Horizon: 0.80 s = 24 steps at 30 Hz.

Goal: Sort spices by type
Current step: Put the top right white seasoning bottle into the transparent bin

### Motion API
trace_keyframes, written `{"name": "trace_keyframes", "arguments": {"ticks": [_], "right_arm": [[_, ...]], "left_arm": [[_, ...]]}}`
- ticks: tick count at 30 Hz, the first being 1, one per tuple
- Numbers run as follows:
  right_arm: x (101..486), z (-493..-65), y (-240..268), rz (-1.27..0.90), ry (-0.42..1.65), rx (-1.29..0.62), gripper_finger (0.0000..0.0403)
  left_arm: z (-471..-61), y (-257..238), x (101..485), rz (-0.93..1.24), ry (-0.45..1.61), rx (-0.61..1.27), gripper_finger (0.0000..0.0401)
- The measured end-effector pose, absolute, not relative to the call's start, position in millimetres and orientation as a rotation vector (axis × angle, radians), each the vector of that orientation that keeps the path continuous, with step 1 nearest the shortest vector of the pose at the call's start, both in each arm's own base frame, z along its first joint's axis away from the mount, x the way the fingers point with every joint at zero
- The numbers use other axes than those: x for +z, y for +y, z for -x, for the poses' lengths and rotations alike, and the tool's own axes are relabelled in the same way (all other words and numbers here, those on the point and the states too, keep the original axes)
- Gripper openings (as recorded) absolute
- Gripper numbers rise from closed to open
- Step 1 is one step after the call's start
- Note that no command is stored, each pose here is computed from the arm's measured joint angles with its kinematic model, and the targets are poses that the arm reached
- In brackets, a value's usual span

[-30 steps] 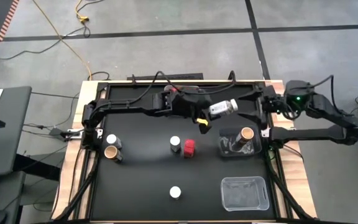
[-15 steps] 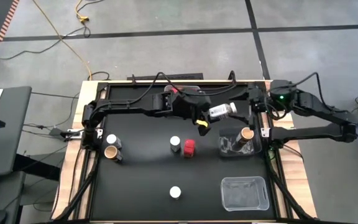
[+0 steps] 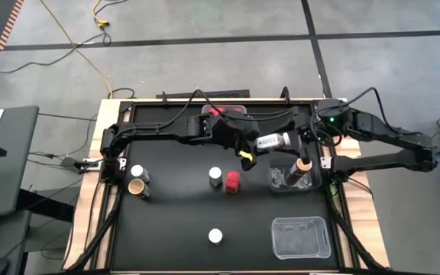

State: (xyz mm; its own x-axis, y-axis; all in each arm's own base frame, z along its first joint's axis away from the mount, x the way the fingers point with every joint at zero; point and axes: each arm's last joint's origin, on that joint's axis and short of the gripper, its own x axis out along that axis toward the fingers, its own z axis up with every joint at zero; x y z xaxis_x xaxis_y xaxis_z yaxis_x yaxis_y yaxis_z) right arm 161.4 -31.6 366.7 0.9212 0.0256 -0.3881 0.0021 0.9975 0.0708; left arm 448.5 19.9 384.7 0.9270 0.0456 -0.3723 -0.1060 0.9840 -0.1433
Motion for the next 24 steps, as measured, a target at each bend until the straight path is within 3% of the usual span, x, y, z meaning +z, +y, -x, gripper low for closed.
{"name": "trace_keyframes", "arguments": {"ticks": [10, 24], "right_arm": [[365.5, -163.7, -26.3, -0.073, 0.41, 0.06, 0.0217], [365.3, -163.9, -25.1, -0.073, 0.412, 0.069, 0.0217]], "left_arm": [[-448.3, 20.1, 384.1, 0.145, 0.383, 0.076, 0.0199], [-447.9, 20.2, 383.2, 0.17, 0.392, 0.092, 0.0202]]}}
